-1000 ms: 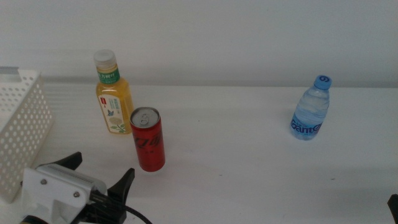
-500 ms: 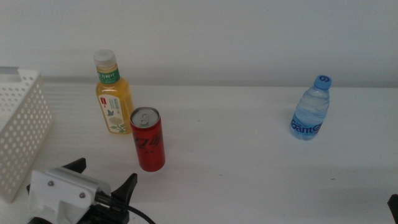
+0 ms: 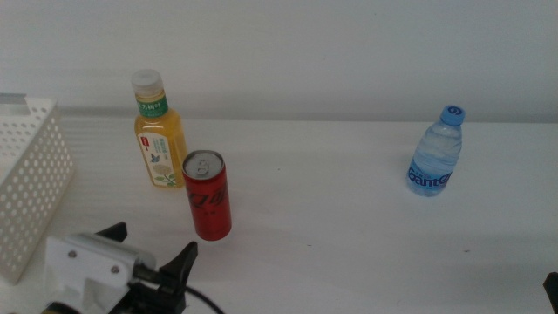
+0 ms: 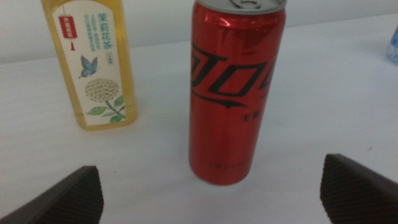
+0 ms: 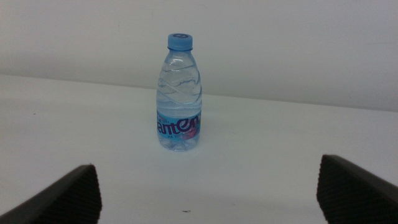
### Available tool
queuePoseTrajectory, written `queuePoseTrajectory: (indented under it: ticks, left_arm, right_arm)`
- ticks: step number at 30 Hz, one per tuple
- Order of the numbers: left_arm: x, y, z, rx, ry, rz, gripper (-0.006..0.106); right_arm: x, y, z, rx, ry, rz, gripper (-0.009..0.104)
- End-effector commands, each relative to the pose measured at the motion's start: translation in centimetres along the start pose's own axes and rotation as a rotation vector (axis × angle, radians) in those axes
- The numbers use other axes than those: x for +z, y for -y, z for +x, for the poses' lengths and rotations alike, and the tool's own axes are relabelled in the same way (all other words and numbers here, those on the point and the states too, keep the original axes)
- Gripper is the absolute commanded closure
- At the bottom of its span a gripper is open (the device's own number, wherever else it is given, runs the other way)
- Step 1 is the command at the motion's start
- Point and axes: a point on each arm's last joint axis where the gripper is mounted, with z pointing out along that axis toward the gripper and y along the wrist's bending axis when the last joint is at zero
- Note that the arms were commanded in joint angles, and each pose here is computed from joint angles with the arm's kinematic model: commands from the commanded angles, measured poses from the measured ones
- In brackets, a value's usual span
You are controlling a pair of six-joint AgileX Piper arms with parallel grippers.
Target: Use arms to grab the bottles and put them into the dustbin to the left of the table.
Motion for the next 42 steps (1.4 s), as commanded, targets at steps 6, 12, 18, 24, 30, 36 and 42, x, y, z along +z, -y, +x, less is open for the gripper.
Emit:
queuePoseTrajectory:
  ticks: [6, 12, 18, 24, 30, 36, 42]
  left_arm:
    - [3.1, 0.9, -1.2, -0.010, -0.022, 0.011, 0.007]
    - [5.5, 1.0, -0.7, -0.048, -0.026, -0.004, 0.007]
    - [7.2, 1.2, -0.5, -0.039, -0.012, -0.007, 0.007]
    - [9.0, 1.5, -0.5, -0.042, -0.010, -0.007, 0.007]
    - [10.7, 1.7, -0.7, -0.048, 0.007, -0.014, 0.007]
    - [11.8, 1.8, -0.3, -0.050, -0.013, -0.018, 0.007]
    - [12.7, 1.9, -0.3, -0.056, -0.012, -0.024, 0.007]
  right_arm:
    - [0.1, -0.1, 1.1, -0.007, 0.006, 0.008, 0.002]
    - [0.1, -0.1, 1.1, -0.007, 0.006, 0.008, 0.002]
    - [0.1, -0.1, 1.1, -0.007, 0.006, 0.008, 0.002]
    - [0.1, -0.1, 1.1, -0.007, 0.006, 0.008, 0.002]
    - [0.1, -0.1, 1.1, -0.007, 0.006, 0.008, 0.002]
    - [0.1, -0.1, 1.1, -0.007, 0.006, 0.008, 0.002]
    - [0.1, -0.1, 1.1, -0.007, 0.006, 0.008, 0.002]
